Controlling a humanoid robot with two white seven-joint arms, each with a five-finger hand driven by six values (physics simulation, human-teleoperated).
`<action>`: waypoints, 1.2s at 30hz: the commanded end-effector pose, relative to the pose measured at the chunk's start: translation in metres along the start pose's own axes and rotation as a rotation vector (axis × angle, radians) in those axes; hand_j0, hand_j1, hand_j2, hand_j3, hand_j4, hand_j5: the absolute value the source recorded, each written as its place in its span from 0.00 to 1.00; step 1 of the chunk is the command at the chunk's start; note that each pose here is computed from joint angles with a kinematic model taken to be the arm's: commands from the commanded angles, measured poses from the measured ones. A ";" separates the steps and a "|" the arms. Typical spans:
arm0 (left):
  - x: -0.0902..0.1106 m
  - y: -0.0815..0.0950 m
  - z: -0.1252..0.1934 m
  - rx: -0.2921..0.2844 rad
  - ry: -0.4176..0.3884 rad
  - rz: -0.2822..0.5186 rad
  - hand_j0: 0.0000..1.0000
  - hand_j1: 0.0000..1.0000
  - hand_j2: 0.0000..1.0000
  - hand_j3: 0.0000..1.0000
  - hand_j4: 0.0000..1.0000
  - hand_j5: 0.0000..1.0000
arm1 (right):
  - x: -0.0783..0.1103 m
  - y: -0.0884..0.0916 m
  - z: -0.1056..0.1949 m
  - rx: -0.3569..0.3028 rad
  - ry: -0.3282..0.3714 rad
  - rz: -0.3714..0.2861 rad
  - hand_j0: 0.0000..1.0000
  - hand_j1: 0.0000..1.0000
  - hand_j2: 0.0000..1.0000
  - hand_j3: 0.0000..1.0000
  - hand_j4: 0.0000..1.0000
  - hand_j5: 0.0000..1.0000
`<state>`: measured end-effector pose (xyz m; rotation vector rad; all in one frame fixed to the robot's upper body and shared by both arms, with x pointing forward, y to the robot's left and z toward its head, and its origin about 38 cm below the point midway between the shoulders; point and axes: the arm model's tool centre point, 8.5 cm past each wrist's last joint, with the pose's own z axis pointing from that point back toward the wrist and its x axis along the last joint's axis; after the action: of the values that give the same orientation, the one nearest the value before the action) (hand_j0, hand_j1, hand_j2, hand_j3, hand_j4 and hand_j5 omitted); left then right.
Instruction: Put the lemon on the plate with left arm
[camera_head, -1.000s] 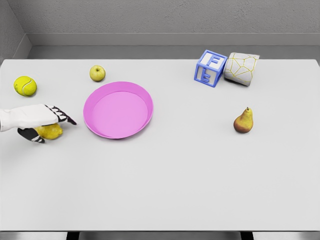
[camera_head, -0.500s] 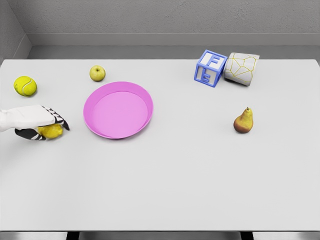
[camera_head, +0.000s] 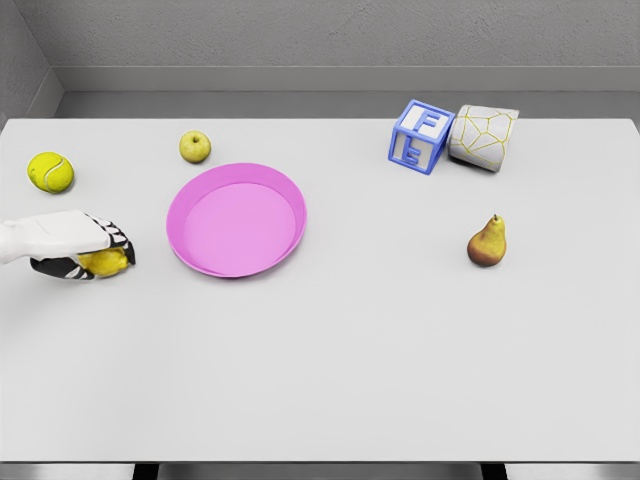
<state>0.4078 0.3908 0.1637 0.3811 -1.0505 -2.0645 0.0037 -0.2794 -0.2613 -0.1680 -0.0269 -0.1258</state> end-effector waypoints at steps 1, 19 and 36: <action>-0.001 0.001 0.001 0.008 -0.001 0.007 0.50 0.50 0.50 0.50 0.50 0.50 | 0.000 0.000 0.000 -0.001 -0.001 0.000 1.00 1.00 1.00 1.00 1.00 1.00; 0.002 0.034 0.003 0.122 -0.046 0.042 0.50 0.50 0.50 0.50 0.50 0.50 | 0.000 0.000 0.000 -0.001 0.000 0.000 1.00 1.00 1.00 1.00 1.00 1.00; 0.045 0.074 -0.049 0.249 -0.203 0.049 0.50 0.50 0.50 0.50 0.50 0.50 | 0.000 0.000 0.000 -0.001 0.000 0.000 1.00 1.00 1.00 1.00 1.00 1.00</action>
<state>0.4416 0.3139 0.1982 0.2908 -1.4088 -1.9730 0.0037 -0.2794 -0.2613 -0.1680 -0.0266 -0.1258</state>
